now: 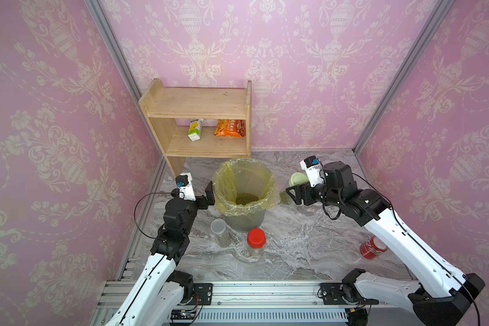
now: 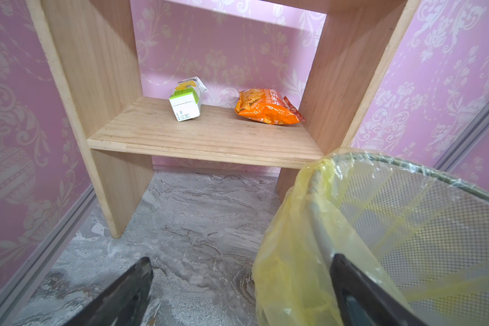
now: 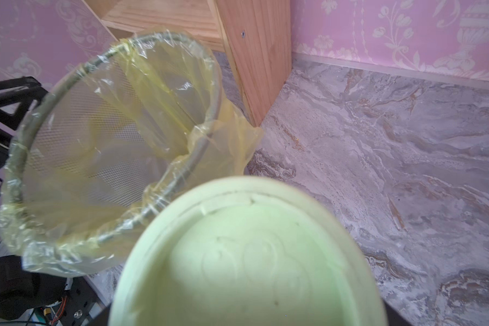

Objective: Empty moldy mung beans from jars
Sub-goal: Pick up the jar from the center of the board.

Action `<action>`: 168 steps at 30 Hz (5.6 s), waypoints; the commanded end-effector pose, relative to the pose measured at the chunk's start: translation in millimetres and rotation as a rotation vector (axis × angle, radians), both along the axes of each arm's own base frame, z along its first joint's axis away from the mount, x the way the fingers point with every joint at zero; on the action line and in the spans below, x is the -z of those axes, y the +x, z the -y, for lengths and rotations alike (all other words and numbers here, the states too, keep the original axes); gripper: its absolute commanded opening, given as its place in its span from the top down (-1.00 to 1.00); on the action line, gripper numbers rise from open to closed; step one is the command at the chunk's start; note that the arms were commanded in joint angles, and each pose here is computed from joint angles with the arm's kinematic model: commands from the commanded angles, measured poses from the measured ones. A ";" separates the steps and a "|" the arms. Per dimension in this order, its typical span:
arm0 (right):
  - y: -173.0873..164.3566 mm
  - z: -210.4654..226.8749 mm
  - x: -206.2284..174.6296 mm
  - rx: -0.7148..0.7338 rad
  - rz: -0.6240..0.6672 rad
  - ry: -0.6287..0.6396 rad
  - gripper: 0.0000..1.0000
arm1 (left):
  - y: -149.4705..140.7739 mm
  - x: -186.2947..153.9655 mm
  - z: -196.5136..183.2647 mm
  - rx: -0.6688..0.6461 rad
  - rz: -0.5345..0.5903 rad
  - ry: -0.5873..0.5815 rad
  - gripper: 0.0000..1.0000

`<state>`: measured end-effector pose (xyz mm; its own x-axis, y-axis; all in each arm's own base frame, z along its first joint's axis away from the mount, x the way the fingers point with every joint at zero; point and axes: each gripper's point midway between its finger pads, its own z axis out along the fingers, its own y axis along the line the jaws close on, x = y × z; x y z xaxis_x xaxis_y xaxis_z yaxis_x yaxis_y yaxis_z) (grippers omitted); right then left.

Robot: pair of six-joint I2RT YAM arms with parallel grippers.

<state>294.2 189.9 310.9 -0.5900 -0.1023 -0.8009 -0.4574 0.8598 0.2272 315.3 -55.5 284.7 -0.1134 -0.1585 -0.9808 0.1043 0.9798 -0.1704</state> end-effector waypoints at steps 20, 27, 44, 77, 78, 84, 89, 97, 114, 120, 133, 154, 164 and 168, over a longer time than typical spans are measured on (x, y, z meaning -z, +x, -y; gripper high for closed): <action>1.5 -53.4 -137.7 -0.244 0.152 0.244 -0.01 | 1.8 -64.8 85.8 0.485 0.240 -0.001 -0.96; 16.0 -71.3 -155.7 -0.266 0.151 0.340 0.00 | -5.9 -88.1 107.7 0.641 0.353 -0.076 -0.98; 42.2 -97.6 -166.1 -0.277 0.117 0.477 0.00 | -12.6 -111.6 123.2 0.762 0.404 -0.131 -0.96; 64.0 -139.5 -167.4 -0.319 0.033 0.581 -0.01 | 26.7 -116.7 162.4 0.882 0.334 -0.164 -0.90; 64.3 -140.5 -166.9 -0.320 0.031 0.580 0.00 | 27.7 -116.6 164.3 0.886 0.329 -0.162 -0.90; 66.2 -149.9 -163.2 -0.340 0.007 0.585 0.00 | 32.0 -112.3 173.9 0.899 0.316 -0.141 -0.90; 64.1 -153.9 -163.0 -0.358 -0.001 0.592 -0.01 | 34.4 -110.4 175.7 0.904 0.321 -0.138 -0.89; 60.5 -158.6 -157.7 -0.385 -0.022 0.596 -0.01 | 35.3 -113.2 175.9 0.898 0.353 -0.126 -0.78; 55.3 -165.4 -147.5 -0.414 -0.103 0.630 0.00 | 35.6 -116.9 168.7 0.847 0.426 -0.104 -0.93; 55.2 -170.2 -143.5 -0.435 -0.131 0.644 0.00 | 36.7 -118.6 168.8 0.849 0.462 -0.121 -0.51; 55.5 -172.8 -131.0 -0.437 -0.164 0.628 0.00 | 35.3 -122.8 167.7 0.846 0.493 -0.128 -0.95; 60.4 -176.3 -115.4 -0.438 -0.202 0.635 -0.27 | 27.6 -123.9 169.2 0.880 0.524 -0.133 -0.33; 64.1 -170.4 -122.4 -0.421 -0.179 0.665 -0.53 | 21.6 -126.4 172.9 0.918 0.511 -0.104 -0.26; 63.6 -167.9 -123.0 -0.412 -0.180 0.666 -0.65 | 21.2 -126.9 173.6 0.923 0.510 -0.100 -0.24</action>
